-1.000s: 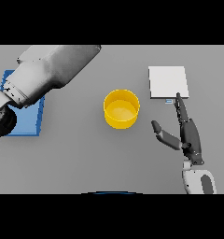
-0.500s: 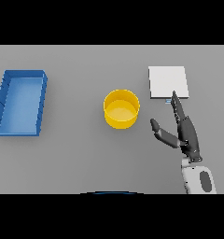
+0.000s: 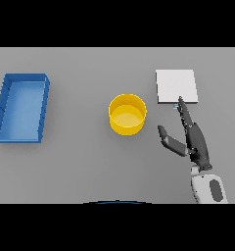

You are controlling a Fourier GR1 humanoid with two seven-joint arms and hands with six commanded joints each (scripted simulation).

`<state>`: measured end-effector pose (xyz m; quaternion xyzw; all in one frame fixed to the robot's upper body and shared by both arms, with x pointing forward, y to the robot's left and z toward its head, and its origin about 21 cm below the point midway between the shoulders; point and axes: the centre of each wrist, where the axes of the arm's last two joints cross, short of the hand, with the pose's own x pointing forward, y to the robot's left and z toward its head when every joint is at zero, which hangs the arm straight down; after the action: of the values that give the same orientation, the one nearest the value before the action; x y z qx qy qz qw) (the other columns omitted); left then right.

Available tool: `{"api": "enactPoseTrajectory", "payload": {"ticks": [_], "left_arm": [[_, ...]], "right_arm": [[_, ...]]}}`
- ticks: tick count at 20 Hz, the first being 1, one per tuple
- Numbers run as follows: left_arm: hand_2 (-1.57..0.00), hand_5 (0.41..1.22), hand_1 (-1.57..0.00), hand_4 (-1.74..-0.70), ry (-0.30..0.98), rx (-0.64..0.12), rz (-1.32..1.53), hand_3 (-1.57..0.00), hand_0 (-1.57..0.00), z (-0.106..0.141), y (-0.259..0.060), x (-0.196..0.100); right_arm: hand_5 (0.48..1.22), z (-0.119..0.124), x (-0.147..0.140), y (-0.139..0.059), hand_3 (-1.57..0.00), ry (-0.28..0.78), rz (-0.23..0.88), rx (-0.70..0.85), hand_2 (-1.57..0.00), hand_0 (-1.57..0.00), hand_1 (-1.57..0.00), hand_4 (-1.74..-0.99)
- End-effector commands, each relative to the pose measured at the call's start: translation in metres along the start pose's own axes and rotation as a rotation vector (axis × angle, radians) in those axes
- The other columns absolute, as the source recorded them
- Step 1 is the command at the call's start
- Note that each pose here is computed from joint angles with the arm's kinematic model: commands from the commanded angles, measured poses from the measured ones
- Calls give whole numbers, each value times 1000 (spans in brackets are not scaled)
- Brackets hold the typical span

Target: Pick up the red beaker and tilt it to pour out 1 green nut into yellow bowl. Pick up the yellow bowl and place it on the metallic measuring scale.

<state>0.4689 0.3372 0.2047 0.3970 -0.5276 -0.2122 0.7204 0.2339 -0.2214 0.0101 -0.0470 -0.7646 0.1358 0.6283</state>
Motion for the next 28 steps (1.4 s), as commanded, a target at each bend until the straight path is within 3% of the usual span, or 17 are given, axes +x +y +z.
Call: {"api": "enactPoseTrajectory", "payload": {"ticks": [1,7,9,13,15,16,17,20,23,28], "left_arm": [[-1571,1221,-1571,-1741,14,1,36,-1568,-1571,1,-6,-9],[-1571,1221,-1571,-1741,94,-18,166,-1570,-1571,30,-59,-81],[-1571,1151,-1571,-1741,108,-12,189,-1571,-1571,44,-67,-94],[-1571,925,-1571,-1741,156,-27,212,-1571,-1571,64,-73,-98],[-1526,818,-1571,-1521,177,-50,208,-1525,-1571,70,-72,-94],[-1276,774,-1344,-1369,130,-87,189,-1318,-1469,74,-68,-95],[-1021,737,-1075,-1232,109,-128,192,-1055,-1175,79,-64,-94],[-522,664,-550,-976,104,-245,205,-539,-601,82,-56,-100],[-267,632,-281,-843,127,-272,104,-276,-307,83,-56,-100],[-87,631,-91,-783,102,-229,56,-90,-100,81,-66,-100]], "right_arm": [[659,1,2,0,1,-7,-4,0,1,1,1,-1129],[676,3,-1,-4,1,-2,13,3,1,1,1,-1166],[676,7,-2,-3,1,-5,12,2,1,1,1,-1174],[671,1,-1,-4,1,11,6,-7,1,1,1,-1157],[670,4,-2,-4,1,-8,-7,5,1,1,1,-1155],[670,4,-3,-3,1,2,-5,4,1,1,1,-1153],[670,2,-1,-1,1,-3,-4,1,1,1,1,-1151],[670,5,-3,-5,1,-14,-4,1,1,1,1,-1153],[670,5,-2,-5,1,-10,6,-8,1,1,1,-1155],[657,1,-2,-5,1,9,39,-1,1,1,1,-1154]]}}
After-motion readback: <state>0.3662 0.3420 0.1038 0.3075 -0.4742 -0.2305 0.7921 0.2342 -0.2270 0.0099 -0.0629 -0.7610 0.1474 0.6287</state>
